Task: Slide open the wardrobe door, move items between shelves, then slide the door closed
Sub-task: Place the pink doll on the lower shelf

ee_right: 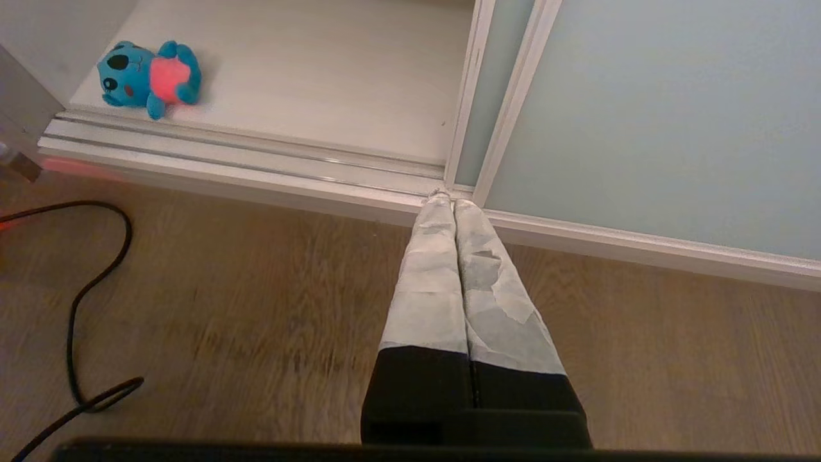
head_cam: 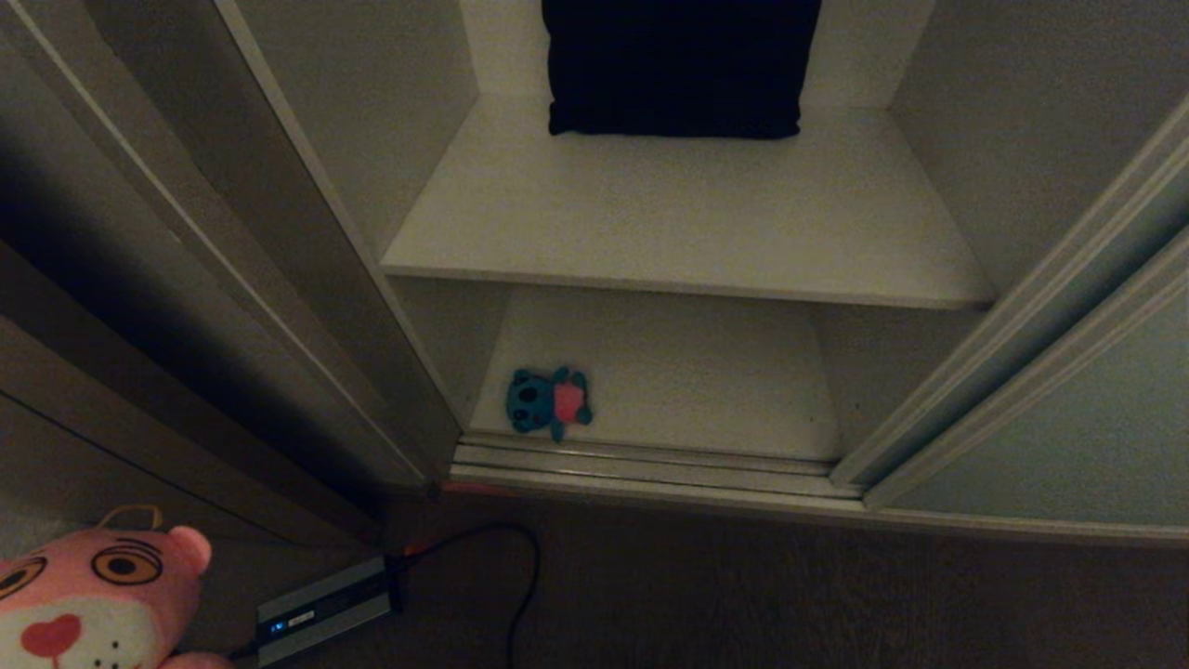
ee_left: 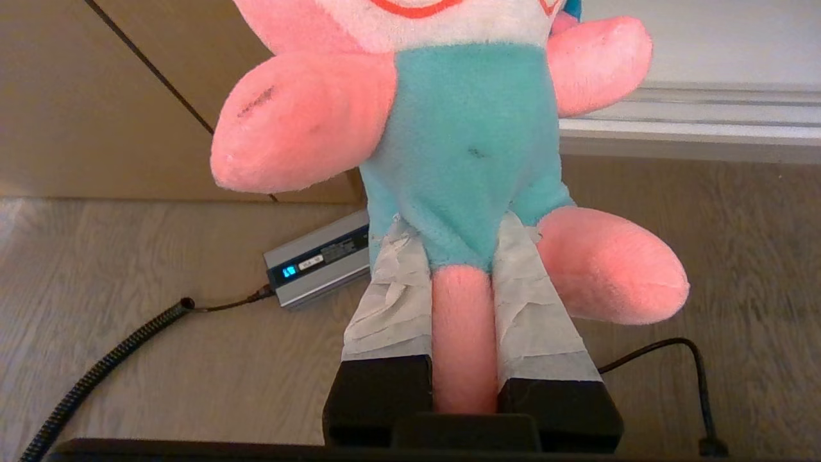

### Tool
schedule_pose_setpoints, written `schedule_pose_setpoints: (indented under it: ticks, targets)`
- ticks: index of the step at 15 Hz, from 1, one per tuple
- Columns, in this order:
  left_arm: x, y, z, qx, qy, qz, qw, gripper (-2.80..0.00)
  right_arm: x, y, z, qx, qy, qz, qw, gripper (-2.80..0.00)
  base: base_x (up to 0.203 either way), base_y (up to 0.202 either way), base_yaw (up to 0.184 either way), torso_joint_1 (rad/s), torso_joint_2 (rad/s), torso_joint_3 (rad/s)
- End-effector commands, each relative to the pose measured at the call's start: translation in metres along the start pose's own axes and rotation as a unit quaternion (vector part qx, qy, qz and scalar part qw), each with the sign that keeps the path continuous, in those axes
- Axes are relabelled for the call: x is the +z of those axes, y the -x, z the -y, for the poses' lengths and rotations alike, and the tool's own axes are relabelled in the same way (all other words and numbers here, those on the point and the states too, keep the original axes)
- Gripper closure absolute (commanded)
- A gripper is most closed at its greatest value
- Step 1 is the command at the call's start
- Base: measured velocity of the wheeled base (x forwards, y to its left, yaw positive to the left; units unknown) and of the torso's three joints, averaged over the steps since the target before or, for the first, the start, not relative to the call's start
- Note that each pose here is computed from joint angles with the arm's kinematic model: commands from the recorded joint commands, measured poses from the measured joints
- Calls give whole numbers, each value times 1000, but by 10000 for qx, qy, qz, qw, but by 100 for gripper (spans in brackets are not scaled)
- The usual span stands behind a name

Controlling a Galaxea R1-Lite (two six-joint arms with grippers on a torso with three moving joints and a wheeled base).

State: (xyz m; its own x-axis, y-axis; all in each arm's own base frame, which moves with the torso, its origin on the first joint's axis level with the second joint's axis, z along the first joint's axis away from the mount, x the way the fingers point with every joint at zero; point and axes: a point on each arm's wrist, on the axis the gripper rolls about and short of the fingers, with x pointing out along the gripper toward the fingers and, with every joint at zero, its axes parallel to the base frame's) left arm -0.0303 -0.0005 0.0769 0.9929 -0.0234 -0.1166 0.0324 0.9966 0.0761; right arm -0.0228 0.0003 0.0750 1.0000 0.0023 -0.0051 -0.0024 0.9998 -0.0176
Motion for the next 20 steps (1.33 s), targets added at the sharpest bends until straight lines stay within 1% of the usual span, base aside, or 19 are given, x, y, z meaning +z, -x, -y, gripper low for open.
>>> schedule_pose_setpoints:
  ticks: [1,13,20]
  targets:
    - [0,0,0,0,-9,-22,10000,0,-1,0,0,4,4,-15,10000,0,0,0,0,7,6,-100]
    - [0,0,0,-7,14,-21,10000,0,-1,0,0,4,4,-13,10000,0,0,0,0,3,3,-188]
    - [0,0,0,-6,106,-20,9999,0,-1,0,0,4,4,-15,10000,0,0,0,0,2,1,-198]
